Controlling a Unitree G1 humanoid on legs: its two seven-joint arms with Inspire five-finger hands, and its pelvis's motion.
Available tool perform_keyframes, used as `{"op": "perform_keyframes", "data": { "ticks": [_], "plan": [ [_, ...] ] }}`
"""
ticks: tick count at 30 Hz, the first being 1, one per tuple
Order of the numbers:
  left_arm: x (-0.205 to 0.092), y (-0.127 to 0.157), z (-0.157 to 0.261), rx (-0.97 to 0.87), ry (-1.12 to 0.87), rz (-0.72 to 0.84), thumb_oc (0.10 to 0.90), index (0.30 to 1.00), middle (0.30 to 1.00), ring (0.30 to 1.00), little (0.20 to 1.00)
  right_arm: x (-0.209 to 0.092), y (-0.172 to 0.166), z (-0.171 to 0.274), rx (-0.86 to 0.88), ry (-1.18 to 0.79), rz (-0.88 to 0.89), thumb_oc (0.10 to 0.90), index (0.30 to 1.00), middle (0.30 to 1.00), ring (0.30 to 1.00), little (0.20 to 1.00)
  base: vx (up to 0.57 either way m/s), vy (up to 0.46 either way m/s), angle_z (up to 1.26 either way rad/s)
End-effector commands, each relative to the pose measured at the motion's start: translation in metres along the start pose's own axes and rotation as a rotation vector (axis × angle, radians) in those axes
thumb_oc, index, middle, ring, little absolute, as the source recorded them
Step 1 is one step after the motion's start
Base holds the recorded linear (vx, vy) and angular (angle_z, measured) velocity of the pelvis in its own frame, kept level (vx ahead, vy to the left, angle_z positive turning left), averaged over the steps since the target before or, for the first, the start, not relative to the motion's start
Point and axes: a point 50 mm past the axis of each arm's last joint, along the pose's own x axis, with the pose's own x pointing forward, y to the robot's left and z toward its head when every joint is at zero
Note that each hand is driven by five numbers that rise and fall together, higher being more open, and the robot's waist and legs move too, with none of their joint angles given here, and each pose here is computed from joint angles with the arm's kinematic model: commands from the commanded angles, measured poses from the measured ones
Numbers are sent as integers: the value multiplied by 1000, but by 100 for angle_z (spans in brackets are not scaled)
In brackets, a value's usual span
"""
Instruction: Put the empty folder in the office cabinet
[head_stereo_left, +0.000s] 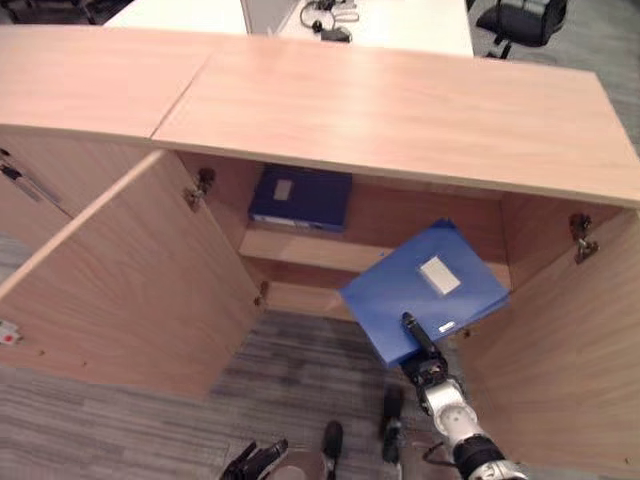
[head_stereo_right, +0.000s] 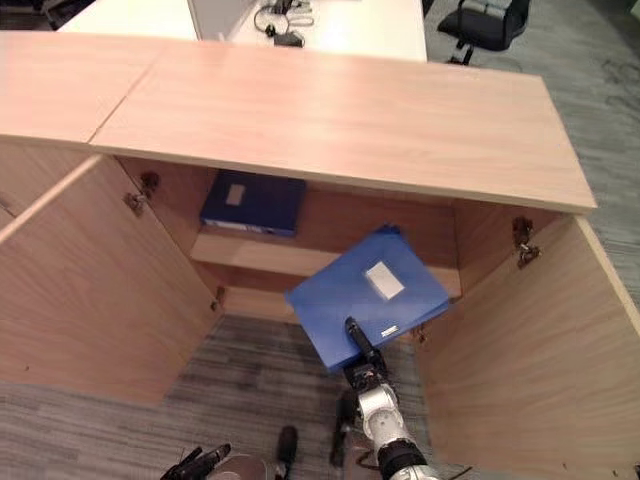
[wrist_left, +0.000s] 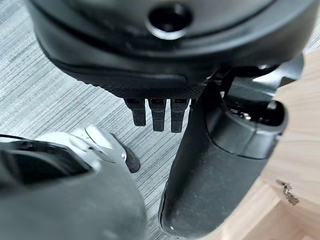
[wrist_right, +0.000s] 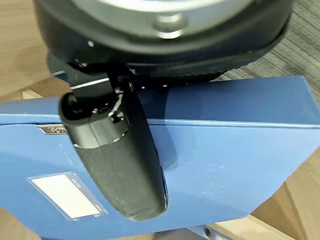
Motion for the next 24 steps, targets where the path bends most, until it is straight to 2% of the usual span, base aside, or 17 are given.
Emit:
{"op": "perform_keyframes", "data": {
  "ticks": [1,11,17,24],
  "plan": [
    [-8,3,8,12,-75,-43,800,900,900,900,900,-2,77,42,62,-189,298,400,300,300,300,300,138,-73,94],
    [-5,-1,1,-41,-45,-56,800,900,900,900,900,-17,98,92,149,-395,422,400,300,300,300,300,163,-100,35],
    [-2,-18,2,-12,-41,-113,800,900,900,900,900,-33,134,131,278,-551,528,400,300,300,300,300,63,-101,28],
    [-2,-26,-4,31,-20,-135,800,900,900,900,900,-42,168,150,437,-619,570,400,300,300,300,300,-7,-38,-1]
  ]
}}
